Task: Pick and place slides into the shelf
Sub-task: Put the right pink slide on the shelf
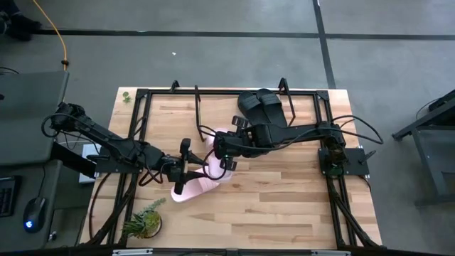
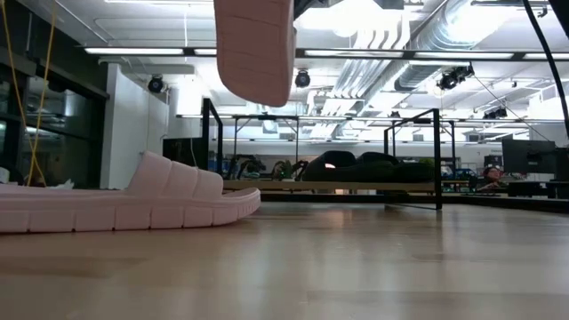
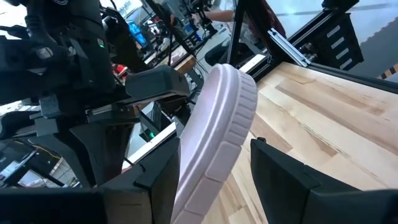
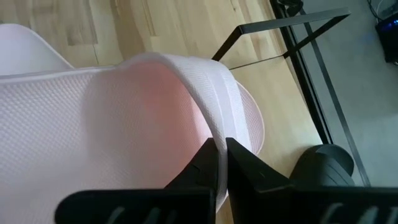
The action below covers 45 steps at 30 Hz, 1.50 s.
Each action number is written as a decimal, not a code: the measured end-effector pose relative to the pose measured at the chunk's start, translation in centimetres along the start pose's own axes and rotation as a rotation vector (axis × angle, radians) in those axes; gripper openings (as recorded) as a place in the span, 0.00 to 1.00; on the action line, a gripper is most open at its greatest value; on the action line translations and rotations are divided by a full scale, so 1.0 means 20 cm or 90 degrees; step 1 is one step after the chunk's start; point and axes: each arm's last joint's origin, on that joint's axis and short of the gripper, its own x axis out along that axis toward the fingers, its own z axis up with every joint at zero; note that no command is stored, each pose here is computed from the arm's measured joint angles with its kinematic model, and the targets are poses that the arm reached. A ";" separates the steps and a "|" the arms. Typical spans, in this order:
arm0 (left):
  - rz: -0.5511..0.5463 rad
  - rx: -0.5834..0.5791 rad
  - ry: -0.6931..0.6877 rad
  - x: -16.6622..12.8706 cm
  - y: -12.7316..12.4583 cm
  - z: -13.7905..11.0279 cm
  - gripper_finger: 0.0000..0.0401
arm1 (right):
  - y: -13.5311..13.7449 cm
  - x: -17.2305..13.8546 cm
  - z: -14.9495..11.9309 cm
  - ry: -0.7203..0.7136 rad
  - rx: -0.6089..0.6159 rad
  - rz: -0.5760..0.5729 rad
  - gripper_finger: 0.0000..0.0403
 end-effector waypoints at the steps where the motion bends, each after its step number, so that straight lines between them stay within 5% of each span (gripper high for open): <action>1: 0.001 0.000 0.000 0.00 0.00 0.00 0.45 | 0.00 0.00 0.00 0.000 0.000 0.000 0.00; 34: 0.035 0.043 0.123 0.29 -0.06 0.04 0.44 | 0.01 0.00 0.00 -0.002 0.005 0.006 0.00; 45: 0.043 0.054 0.138 0.28 -0.06 0.03 0.15 | 0.02 0.00 0.00 0.002 0.004 0.013 0.00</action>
